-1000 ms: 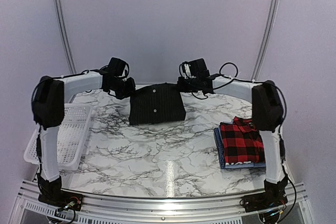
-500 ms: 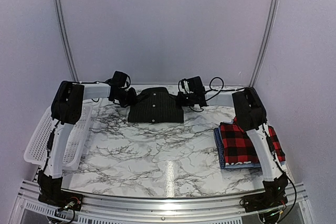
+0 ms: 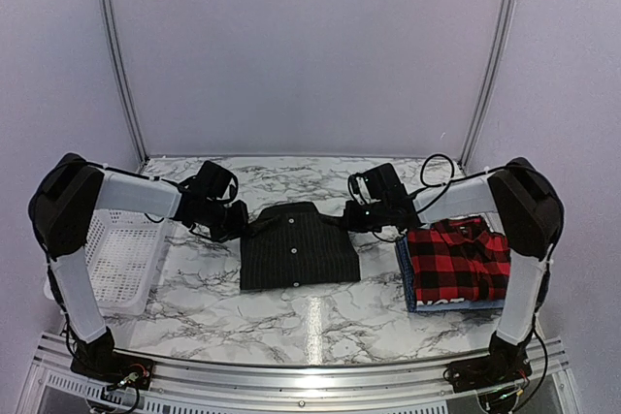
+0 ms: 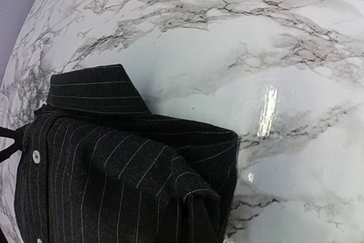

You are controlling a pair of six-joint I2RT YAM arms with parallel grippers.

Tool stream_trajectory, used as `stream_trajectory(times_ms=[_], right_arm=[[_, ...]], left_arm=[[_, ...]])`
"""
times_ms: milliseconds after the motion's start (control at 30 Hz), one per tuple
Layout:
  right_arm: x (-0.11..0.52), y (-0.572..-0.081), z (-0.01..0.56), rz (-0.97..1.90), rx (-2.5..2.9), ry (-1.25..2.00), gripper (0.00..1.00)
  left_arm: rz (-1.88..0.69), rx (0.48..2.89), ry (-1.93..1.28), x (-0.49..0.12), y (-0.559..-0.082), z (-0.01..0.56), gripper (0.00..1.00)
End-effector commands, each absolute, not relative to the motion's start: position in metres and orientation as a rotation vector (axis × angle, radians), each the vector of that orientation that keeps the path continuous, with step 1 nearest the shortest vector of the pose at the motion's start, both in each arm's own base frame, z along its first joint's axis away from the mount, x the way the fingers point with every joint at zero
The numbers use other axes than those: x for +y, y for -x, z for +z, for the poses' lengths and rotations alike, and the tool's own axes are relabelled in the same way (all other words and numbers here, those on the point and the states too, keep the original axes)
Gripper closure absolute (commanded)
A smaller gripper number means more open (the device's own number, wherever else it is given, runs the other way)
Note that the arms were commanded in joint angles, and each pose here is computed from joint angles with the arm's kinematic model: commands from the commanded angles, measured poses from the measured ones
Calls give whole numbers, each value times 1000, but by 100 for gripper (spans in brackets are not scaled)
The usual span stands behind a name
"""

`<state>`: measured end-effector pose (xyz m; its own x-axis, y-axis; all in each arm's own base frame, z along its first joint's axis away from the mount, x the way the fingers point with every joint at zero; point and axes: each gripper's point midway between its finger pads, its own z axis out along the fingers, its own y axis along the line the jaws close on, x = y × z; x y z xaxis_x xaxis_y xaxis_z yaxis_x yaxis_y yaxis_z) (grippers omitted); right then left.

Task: Fold and stack the long sleeve shirts
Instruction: Fold the 2/3-rectangle-folded shirt at the center of the board.

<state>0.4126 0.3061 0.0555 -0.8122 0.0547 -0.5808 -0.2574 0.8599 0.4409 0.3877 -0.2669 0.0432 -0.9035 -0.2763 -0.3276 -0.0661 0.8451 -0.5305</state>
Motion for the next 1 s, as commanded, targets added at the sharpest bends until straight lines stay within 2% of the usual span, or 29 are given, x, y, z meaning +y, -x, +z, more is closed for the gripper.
stream_trajectory(times_ms=[0,200,300,467,767,800,867,933,967], right_arm=[[301,-402,88,663,2354,111,100],[296,-399,110,656,2302,111,100],[301,-409,128,667,2241,134,100],[302,-437,130,636,2206,142,100],[303,-494,98,642,2178,127,100],[305,-501,96,645,2181,133,97],[307,-513,99,631,2188,146,81],[310,-521,112,607,2185,162,68],[310,-524,122,594,2169,169,61]], left_arm=[[-729,2543,282,-254,-379,68,100],[-728,2524,271,-247,-368,77,100],[-739,2452,241,-250,-380,96,100],[-671,2418,238,-242,-409,103,100],[-633,2412,300,-225,-471,65,100],[-645,2403,289,-227,-481,68,96],[-643,2387,283,-226,-493,74,85],[-636,2354,268,-223,-502,92,55],[-624,2339,257,-221,-505,102,32]])
